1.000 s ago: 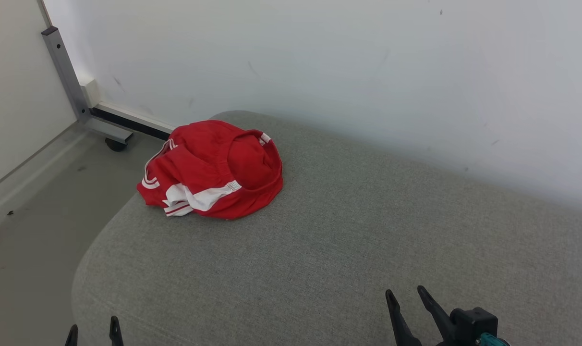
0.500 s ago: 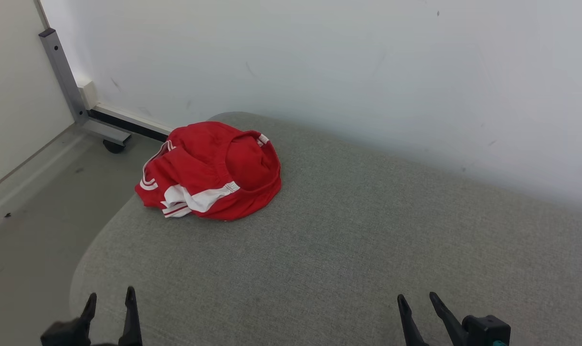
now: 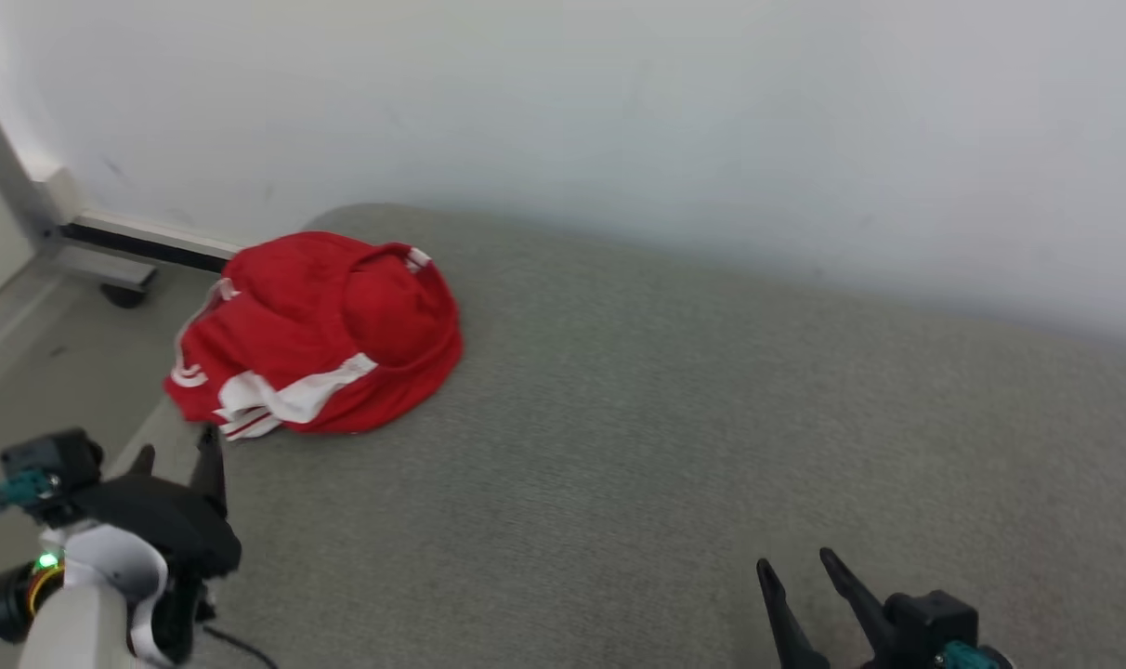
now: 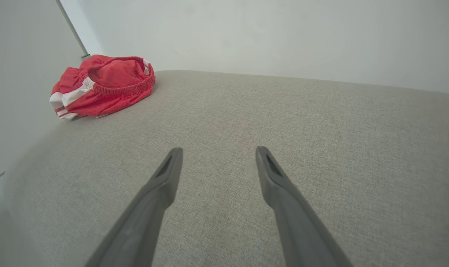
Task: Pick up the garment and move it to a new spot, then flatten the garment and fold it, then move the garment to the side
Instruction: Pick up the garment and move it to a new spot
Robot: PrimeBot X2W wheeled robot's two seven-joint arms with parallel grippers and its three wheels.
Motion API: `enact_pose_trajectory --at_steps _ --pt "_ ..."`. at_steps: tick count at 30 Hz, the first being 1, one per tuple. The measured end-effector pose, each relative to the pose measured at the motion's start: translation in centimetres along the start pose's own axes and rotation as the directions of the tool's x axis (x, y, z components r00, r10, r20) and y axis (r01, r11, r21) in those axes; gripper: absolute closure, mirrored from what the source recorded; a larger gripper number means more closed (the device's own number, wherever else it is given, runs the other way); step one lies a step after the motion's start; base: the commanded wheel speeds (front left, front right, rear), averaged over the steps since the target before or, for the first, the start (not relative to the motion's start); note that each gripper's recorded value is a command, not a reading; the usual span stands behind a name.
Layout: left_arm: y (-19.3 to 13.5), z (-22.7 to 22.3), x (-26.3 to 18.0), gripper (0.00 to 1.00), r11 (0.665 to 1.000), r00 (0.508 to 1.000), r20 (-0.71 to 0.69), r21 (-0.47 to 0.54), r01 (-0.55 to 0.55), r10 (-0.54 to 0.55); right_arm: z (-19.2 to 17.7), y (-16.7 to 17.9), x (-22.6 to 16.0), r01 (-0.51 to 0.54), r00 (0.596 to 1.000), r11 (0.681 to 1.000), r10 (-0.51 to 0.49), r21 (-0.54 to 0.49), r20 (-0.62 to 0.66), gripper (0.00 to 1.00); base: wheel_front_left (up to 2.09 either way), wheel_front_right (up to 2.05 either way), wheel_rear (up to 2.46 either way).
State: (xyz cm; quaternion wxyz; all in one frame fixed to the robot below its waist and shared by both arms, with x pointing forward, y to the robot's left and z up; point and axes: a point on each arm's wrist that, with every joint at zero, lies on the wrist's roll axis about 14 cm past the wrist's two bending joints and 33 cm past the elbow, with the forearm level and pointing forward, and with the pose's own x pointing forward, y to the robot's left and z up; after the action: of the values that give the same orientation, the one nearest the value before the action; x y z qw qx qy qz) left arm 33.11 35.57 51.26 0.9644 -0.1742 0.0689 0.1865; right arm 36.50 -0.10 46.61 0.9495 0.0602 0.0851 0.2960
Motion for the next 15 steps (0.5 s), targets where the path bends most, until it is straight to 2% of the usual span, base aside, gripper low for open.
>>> enact_pose_trajectory --at_steps 8,15 --pt "-3.4 1.3 6.0 0.0 0.997 0.999 -0.036 -0.077 0.01 -0.013 1.2 -3.8 -0.2 0.06 0.998 0.997 -0.06 -0.046 -0.001 0.0 0.0 0.0 0.0" --pt "-4.6 -0.7 10.8 0.0 0.999 0.993 -0.116 -0.043 -0.022 0.016 0.7 -7.7 -0.6 0.132 0.99 0.99 -0.134 -0.056 -0.033 0.0 0.0 0.0 0.0"
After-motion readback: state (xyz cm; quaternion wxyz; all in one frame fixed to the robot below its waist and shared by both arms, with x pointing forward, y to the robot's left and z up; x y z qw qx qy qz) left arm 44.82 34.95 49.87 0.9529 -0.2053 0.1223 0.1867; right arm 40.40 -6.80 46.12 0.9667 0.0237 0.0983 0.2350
